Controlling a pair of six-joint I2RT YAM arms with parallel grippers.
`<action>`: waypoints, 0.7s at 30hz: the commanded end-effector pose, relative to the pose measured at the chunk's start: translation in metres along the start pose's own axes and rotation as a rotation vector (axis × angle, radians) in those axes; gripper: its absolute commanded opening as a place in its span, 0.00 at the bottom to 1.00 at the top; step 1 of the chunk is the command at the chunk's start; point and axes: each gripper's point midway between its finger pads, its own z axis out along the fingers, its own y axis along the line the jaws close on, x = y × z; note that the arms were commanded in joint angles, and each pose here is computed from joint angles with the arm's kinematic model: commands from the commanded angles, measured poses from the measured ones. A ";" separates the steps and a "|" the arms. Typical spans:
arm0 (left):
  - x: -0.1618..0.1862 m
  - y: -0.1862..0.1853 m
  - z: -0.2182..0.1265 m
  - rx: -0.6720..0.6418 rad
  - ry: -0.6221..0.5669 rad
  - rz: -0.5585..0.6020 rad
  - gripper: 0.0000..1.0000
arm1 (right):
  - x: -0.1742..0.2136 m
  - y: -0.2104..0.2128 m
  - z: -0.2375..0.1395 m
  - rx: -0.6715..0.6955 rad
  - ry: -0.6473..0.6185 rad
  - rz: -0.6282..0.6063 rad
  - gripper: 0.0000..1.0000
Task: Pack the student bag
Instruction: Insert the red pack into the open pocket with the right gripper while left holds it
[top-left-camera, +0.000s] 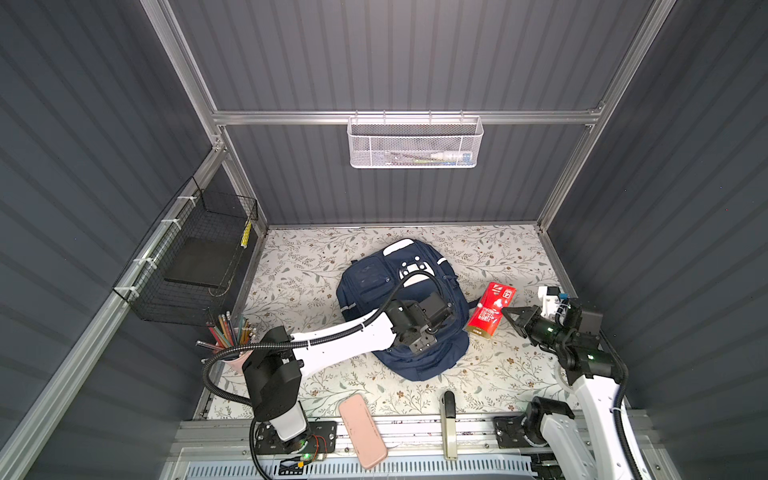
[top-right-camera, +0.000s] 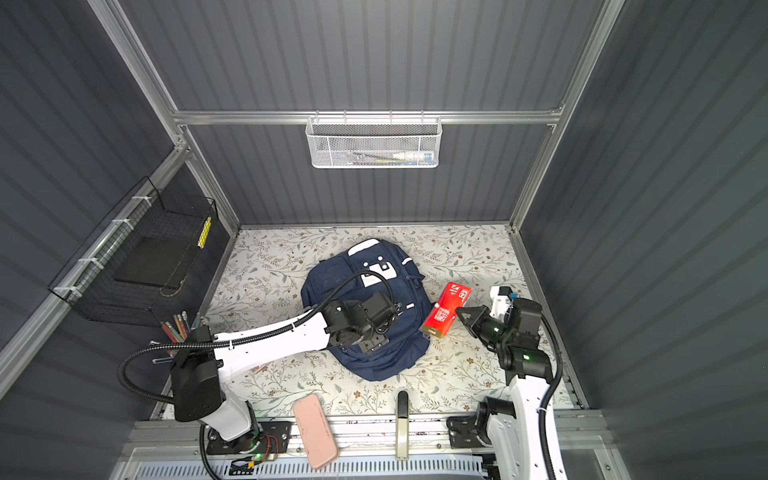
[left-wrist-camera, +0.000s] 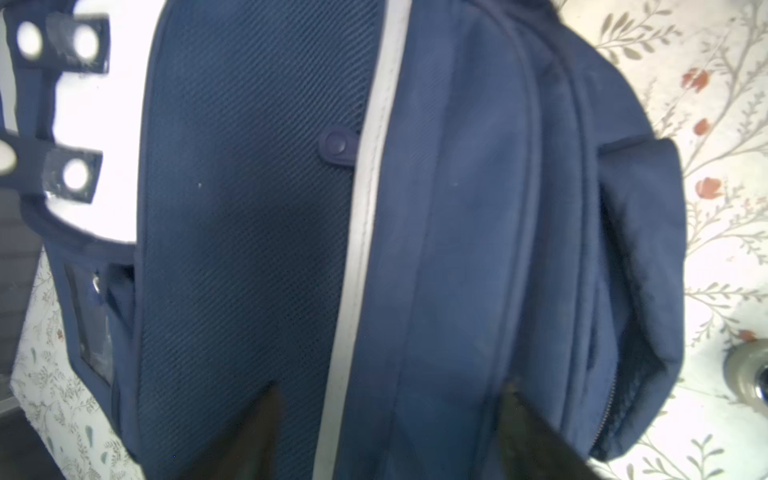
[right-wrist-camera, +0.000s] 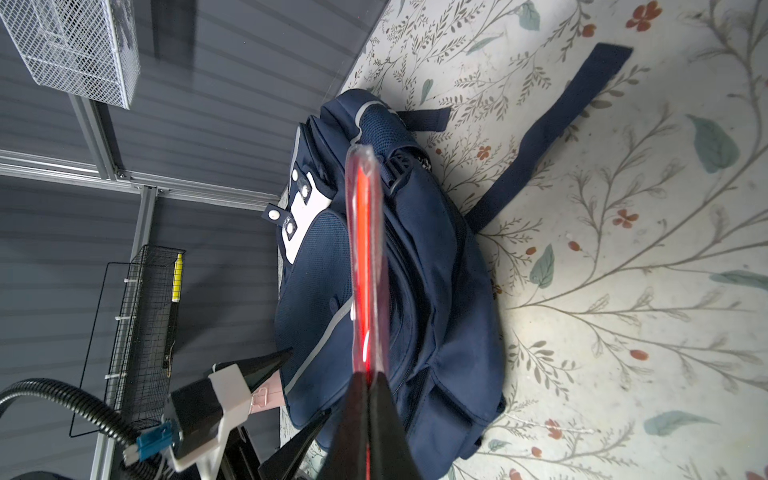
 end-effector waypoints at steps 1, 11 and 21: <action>-0.009 0.003 -0.005 -0.020 -0.041 -0.012 0.09 | -0.003 0.008 -0.001 -0.017 -0.012 -0.014 0.00; -0.062 0.061 -0.060 -0.015 -0.245 -0.311 0.00 | 0.027 0.033 0.016 -0.115 0.042 0.017 0.00; -0.095 0.081 -0.074 0.067 -0.322 -0.469 0.00 | 0.071 0.035 0.043 -0.186 0.109 0.084 0.00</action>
